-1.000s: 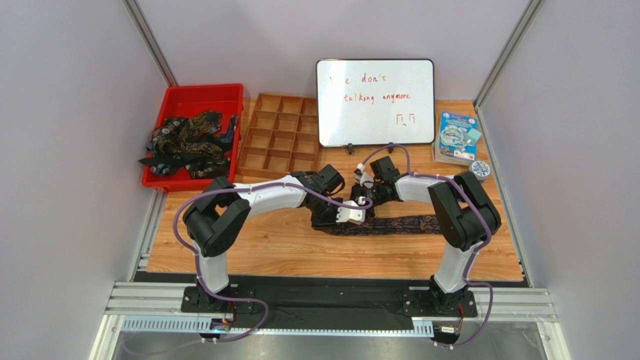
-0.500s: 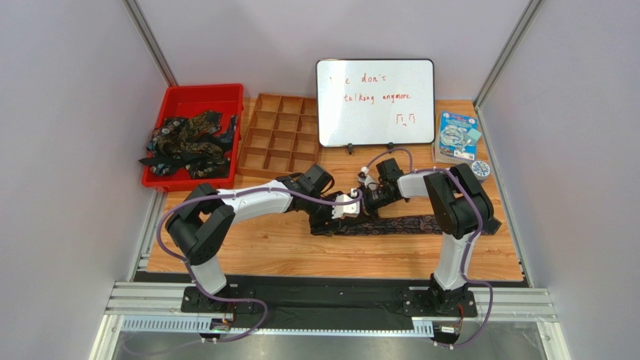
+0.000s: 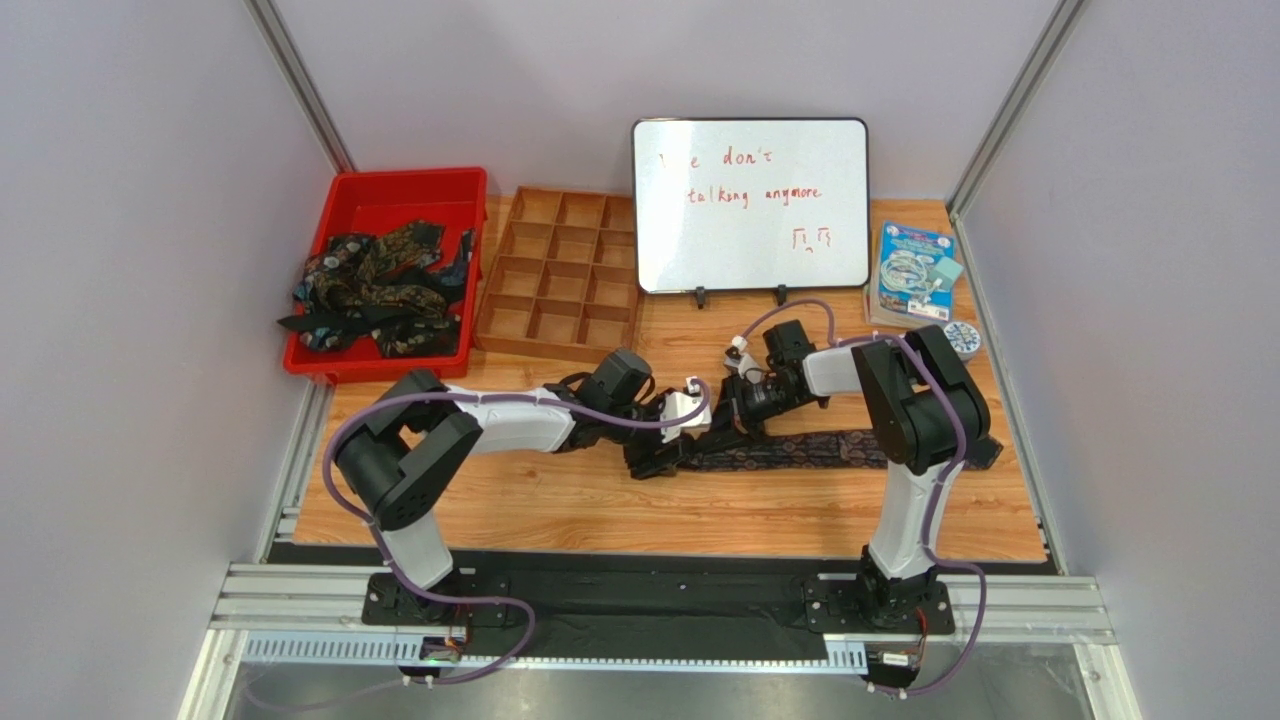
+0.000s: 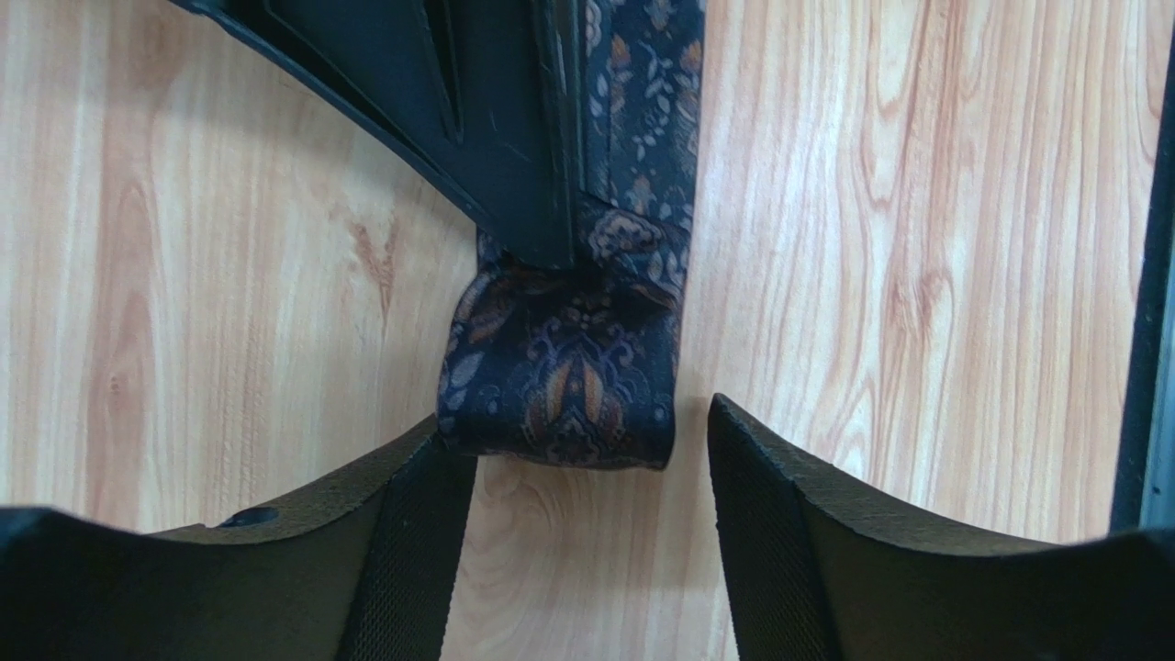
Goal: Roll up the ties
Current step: Roll the tie at the center of the board.
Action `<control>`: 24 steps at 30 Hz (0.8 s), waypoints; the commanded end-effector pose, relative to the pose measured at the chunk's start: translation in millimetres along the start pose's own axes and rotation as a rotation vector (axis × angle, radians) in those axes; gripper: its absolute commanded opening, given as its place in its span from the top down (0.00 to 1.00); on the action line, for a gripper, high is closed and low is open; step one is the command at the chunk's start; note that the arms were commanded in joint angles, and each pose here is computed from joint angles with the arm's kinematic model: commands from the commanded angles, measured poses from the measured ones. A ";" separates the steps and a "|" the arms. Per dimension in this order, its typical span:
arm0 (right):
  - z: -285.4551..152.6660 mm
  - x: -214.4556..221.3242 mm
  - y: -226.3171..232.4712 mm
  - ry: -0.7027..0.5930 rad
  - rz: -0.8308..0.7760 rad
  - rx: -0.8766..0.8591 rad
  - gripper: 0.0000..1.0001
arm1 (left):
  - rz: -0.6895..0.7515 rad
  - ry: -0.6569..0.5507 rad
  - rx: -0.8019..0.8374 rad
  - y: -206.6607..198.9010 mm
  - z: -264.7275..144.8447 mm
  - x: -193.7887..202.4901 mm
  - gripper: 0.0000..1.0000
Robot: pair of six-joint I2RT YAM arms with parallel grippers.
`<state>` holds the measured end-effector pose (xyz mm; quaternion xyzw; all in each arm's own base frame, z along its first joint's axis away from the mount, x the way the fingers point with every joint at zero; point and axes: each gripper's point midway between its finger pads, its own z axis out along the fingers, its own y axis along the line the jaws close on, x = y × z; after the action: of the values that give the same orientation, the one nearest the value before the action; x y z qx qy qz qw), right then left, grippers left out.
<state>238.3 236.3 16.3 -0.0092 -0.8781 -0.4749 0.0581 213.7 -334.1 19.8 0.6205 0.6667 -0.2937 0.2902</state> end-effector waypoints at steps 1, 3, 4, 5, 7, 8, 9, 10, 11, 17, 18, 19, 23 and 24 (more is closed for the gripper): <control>5.8 -3.6 -42.4 -0.037 -0.019 0.152 1.00 | 0.003 -0.143 -0.029 8.3 2.9 -33.8 0.34; 6.6 -4.4 -45.0 -0.039 -0.018 0.159 1.00 | 0.004 -0.159 -0.050 14.7 4.6 -39.5 0.34; 7.5 -5.1 -46.0 -0.040 -0.017 0.159 1.00 | 0.009 -0.168 -0.056 17.2 5.6 -42.6 0.34; 8.2 -5.8 -46.6 -0.040 -0.019 0.161 1.00 | 0.016 -0.175 -0.046 17.8 7.4 -45.8 0.36; 8.6 -7.6 -46.8 -0.049 -0.016 0.158 1.00 | 0.034 -0.181 -0.031 17.2 9.7 -48.9 0.40; 8.8 -8.4 -46.3 -0.052 -0.015 0.157 1.00 | 0.032 -0.178 -0.030 17.6 10.9 -48.2 0.47; 8.8 -9.5 -46.0 -0.057 -0.018 0.156 1.00 | 0.034 -0.177 -0.025 15.7 11.7 -48.5 0.51; 8.6 -12.3 -44.5 -0.068 -0.018 0.151 1.00 | 0.042 -0.176 -0.020 14.1 12.2 -48.8 0.55; 8.5 -13.5 -42.7 -0.074 -0.018 0.145 1.00 | 0.048 -0.174 -0.018 13.0 12.0 -49.2 0.61; 3.5 -15.2 -24.3 -0.069 -0.019 0.110 0.89 | 0.054 -0.068 -0.014 0.6 10.1 -35.2 0.82; -3.4 -17.6 -13.9 -0.086 -0.042 0.103 0.85 | 0.043 -0.034 -0.008 -3.5 8.9 -28.4 0.83; -8.2 -14.7 -9.7 -0.081 -0.032 0.099 0.78 | 0.040 -0.010 -0.031 -0.6 7.3 -24.1 0.84; -33.1 -8.4 14.7 -0.087 -0.064 0.066 0.68 | 0.020 0.093 -0.052 -0.8 6.2 -6.5 0.86; -39.7 -6.0 21.1 -0.093 -0.073 0.058 0.67 | 0.012 0.112 -0.052 -1.6 5.7 -2.9 0.85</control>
<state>241.7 228.8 27.3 -0.0110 -0.8852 -0.4634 0.0391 222.0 -357.8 29.3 0.6187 0.6651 -0.2751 0.3148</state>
